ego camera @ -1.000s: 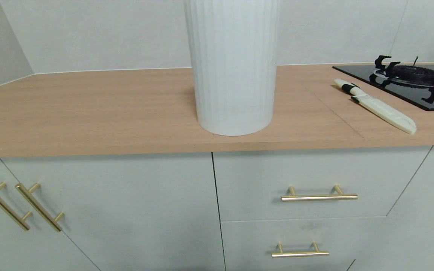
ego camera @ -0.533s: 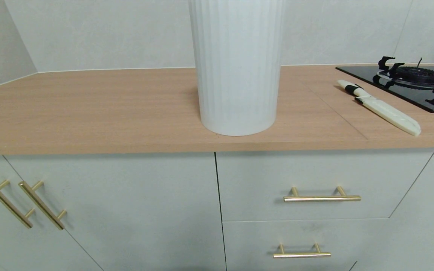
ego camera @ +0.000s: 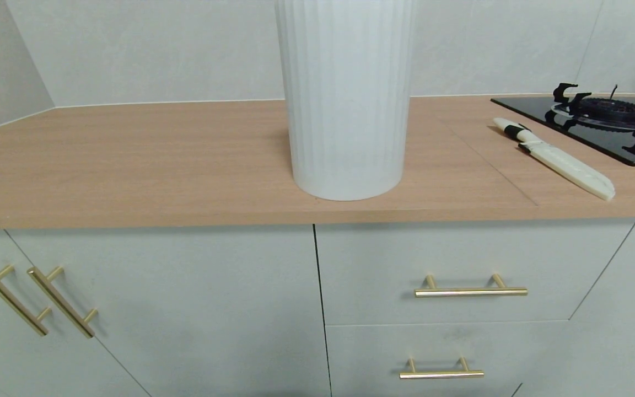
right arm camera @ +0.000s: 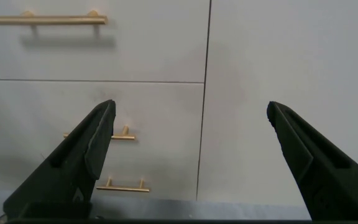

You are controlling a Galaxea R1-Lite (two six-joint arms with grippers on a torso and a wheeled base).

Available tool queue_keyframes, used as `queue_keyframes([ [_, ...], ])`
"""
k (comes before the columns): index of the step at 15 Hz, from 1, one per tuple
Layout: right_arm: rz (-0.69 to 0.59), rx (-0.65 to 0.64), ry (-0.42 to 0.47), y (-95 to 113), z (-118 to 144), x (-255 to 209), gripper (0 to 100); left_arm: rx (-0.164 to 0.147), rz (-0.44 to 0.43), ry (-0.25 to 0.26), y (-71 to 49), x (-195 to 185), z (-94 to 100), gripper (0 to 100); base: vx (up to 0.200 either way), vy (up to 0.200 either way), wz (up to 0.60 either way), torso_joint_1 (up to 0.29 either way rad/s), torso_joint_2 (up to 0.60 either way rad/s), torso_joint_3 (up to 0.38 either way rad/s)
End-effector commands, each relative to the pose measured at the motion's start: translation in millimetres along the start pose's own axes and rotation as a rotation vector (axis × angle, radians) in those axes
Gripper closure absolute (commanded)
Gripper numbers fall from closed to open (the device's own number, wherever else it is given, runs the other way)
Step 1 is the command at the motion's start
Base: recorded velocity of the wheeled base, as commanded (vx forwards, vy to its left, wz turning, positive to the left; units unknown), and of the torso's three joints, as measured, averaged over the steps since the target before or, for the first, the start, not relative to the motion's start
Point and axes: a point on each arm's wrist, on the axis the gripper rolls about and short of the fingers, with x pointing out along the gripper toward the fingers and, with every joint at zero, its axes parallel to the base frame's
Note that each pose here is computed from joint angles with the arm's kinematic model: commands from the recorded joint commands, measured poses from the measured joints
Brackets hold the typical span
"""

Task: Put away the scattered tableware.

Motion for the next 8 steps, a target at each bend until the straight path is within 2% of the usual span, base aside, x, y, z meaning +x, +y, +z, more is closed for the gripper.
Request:
queue_keyframes([
  [1,0.001,0.0,0.001,0.0,0.1,0.1,0,0.0,0.0,0.0,0.0,0.0,0.0,0,0.0,0.0,0.0,0.036,-0.24,-0.203],
  [4,0.002,0.0,0.001,0.0,0.1,0.1,0,0.0,0.0,0.0,0.0,0.0,0.0,0,0.0,0.0,0.0,0.092,-0.25,-0.284],
  [8,0.001,0.0,0.001,0.0,0.1,0.1,0,0.0,0.0,0.0,0.0,0.0,0.0,0,0.0,0.0,0.0,0.138,-0.51,-0.305],
])
